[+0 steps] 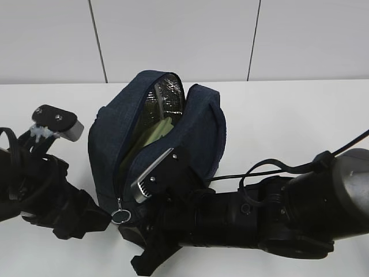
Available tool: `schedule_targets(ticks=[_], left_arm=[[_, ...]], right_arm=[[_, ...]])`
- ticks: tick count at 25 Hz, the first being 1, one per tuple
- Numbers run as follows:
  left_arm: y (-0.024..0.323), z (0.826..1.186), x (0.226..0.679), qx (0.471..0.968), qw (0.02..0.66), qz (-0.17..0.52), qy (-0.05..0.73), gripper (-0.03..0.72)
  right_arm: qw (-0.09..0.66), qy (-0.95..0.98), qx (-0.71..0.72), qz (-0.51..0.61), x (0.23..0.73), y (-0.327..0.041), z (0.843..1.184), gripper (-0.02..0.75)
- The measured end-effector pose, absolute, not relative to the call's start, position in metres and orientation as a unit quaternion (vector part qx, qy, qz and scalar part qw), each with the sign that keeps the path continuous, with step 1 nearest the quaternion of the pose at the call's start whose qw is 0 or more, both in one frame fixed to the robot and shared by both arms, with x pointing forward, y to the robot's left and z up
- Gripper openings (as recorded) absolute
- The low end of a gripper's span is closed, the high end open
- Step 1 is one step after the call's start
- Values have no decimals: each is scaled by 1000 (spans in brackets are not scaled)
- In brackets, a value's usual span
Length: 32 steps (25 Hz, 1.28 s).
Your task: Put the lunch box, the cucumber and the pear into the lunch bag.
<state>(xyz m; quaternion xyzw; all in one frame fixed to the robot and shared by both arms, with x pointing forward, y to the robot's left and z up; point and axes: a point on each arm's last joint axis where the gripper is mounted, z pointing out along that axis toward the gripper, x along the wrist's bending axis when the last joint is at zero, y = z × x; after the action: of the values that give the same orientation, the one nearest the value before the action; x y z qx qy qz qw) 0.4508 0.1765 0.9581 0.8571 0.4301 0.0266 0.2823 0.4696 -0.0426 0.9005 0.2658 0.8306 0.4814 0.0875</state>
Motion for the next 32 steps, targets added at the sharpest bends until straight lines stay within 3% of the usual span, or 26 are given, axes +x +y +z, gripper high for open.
schedule_targets(ticks=[11, 32], left_arm=[[176, 950, 455, 861, 271, 36, 430, 434], [199, 1021, 439, 809, 383, 131, 426, 433]], right_arm=[[87, 832, 264, 481, 469, -42, 900, 316], [87, 835, 272, 470, 469, -44, 900, 316]])
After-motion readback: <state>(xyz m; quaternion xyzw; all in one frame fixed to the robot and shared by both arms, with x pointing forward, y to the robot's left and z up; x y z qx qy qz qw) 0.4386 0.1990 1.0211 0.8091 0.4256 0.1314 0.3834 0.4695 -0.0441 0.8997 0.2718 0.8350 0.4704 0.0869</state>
